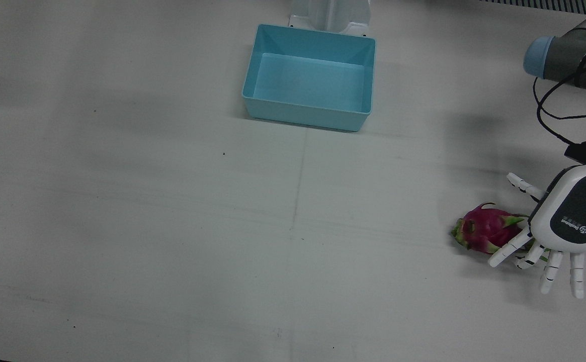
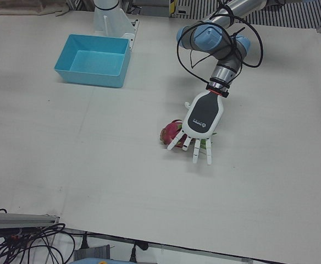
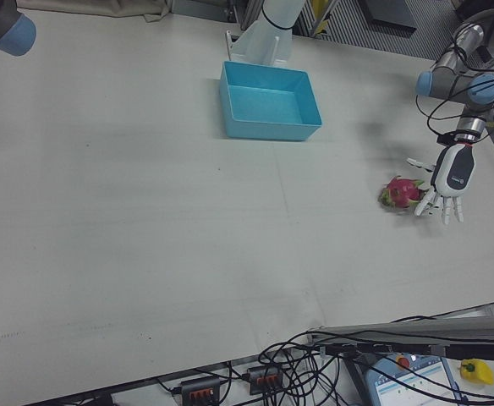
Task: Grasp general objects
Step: 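Position the left hand fingers around the dragon fruit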
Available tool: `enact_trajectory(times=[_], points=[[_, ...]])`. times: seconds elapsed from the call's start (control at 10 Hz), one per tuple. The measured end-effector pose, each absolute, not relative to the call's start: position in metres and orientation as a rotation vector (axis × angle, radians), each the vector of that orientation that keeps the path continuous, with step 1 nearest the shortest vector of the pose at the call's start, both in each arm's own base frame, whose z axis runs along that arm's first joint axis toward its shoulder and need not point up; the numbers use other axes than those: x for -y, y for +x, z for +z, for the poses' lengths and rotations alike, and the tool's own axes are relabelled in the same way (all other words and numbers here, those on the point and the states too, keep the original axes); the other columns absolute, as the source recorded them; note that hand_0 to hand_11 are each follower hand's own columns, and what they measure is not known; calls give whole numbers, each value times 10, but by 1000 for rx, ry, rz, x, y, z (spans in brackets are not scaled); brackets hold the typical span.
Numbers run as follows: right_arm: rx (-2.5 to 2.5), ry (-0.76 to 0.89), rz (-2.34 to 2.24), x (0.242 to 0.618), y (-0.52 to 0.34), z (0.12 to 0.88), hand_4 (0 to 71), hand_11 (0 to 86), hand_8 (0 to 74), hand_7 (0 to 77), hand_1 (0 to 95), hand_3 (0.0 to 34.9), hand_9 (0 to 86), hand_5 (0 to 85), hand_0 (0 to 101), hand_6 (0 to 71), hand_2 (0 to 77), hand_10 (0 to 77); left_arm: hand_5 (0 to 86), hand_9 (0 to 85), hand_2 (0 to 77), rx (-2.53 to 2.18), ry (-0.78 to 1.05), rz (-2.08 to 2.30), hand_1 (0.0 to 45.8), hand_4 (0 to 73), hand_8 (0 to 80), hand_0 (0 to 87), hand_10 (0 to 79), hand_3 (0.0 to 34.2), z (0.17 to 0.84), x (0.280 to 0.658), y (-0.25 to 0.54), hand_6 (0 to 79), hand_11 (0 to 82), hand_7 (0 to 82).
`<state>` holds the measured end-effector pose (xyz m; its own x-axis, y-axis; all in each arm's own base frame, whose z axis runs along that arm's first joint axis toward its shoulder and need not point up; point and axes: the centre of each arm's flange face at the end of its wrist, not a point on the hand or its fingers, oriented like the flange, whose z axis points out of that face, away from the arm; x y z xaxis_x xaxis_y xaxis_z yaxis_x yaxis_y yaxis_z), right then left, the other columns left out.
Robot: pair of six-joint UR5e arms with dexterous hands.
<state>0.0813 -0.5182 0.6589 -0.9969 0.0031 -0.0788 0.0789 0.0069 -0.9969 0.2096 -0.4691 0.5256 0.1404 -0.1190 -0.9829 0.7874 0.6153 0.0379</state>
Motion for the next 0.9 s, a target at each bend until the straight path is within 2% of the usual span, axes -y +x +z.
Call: enact_trajectory(times=[0.1, 0.2, 0.4, 0.5, 0.6, 0.8, 0.9], points=[[-2190, 89, -2175, 518, 81, 659, 0, 11, 0, 0, 65, 0, 11, 5, 1, 0, 16, 0, 16, 93, 5, -1279, 632, -709, 0, 0, 11, 380, 11, 295, 521, 466, 211, 5, 5, 513], [-2190, 89, -2175, 518, 81, 659, 0, 11, 0, 0, 65, 0, 11, 5, 1, 0, 16, 0, 16, 114, 5, -1294, 619, -695, 0, 0, 11, 379, 11, 301, 517, 465, 214, 0, 5, 665], [-2190, 89, -2175, 518, 81, 659, 0, 11, 0, 0, 60, 0, 11, 5, 1, 0, 16, 0, 16, 114, 5, -1323, 618, -684, 0, 0, 11, 378, 11, 301, 500, 473, 221, 0, 5, 654], [-2190, 89, -2175, 518, 81, 659, 0, 11, 0, 0, 65, 0, 11, 0, 1, 0, 16, 0, 16, 82, 5, -1340, 625, -681, 0, 0, 11, 380, 11, 302, 492, 477, 224, 0, 5, 556], [-2190, 89, -2175, 518, 81, 659, 0, 11, 0, 0, 65, 0, 16, 0, 1, 0, 16, 0, 16, 49, 5, -1354, 632, -679, 0, 5, 11, 378, 11, 302, 486, 480, 227, 0, 5, 360], [-2190, 89, -2175, 518, 81, 659, 0, 11, 0, 0, 65, 0, 11, 0, 0, 0, 16, 0, 16, 49, 5, -1367, 637, -674, 0, 5, 11, 378, 11, 301, 482, 481, 232, 0, 5, 349], [-2190, 89, -2175, 518, 81, 659, 0, 11, 0, 0, 65, 0, 11, 0, 0, 0, 16, 0, 16, 55, 5, -1366, 636, -672, 0, 0, 11, 375, 11, 302, 484, 481, 233, 0, 5, 382]])
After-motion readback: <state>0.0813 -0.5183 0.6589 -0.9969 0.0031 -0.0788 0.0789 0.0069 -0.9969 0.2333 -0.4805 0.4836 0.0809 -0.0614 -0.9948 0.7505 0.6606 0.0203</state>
